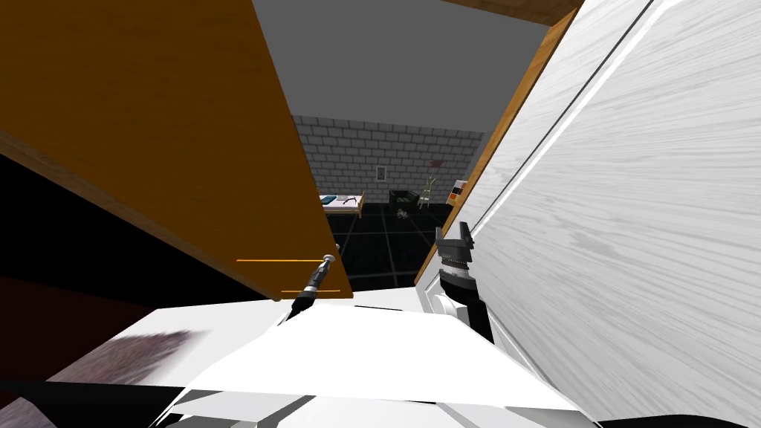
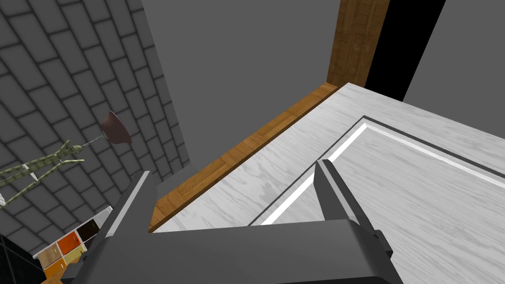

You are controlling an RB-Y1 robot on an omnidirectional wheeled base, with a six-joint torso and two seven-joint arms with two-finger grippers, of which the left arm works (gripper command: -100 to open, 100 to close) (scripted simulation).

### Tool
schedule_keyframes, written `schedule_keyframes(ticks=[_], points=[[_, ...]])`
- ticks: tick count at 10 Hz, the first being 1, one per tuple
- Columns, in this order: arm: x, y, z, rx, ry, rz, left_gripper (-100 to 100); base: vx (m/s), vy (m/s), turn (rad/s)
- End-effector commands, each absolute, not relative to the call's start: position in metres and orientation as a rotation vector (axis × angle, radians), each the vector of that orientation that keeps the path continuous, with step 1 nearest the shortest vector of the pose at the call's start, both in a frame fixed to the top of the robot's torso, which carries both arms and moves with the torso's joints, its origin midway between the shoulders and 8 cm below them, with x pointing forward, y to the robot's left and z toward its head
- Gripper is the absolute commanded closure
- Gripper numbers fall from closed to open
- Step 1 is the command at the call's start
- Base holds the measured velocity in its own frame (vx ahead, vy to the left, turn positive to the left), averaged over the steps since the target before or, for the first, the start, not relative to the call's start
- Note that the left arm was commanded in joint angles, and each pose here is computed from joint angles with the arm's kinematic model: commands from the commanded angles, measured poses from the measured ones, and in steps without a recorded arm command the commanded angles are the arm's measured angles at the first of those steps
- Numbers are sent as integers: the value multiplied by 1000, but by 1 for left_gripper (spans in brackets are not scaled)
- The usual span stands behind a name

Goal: Pull the door open

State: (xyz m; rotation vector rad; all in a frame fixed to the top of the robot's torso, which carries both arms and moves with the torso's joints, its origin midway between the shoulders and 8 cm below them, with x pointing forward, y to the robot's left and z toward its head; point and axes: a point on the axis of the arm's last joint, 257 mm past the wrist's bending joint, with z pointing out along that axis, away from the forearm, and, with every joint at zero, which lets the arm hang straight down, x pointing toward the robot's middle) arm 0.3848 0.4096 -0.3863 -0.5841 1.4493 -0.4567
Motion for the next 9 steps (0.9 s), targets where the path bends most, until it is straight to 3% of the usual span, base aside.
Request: schedule_keyframes(ticks=[1, 9], points=[[385, 404, -389, -620, 1442, -498, 100, -50, 19, -39], [393, 403, -388, -807, 1360, -673, 100, -47, 19, -45]])
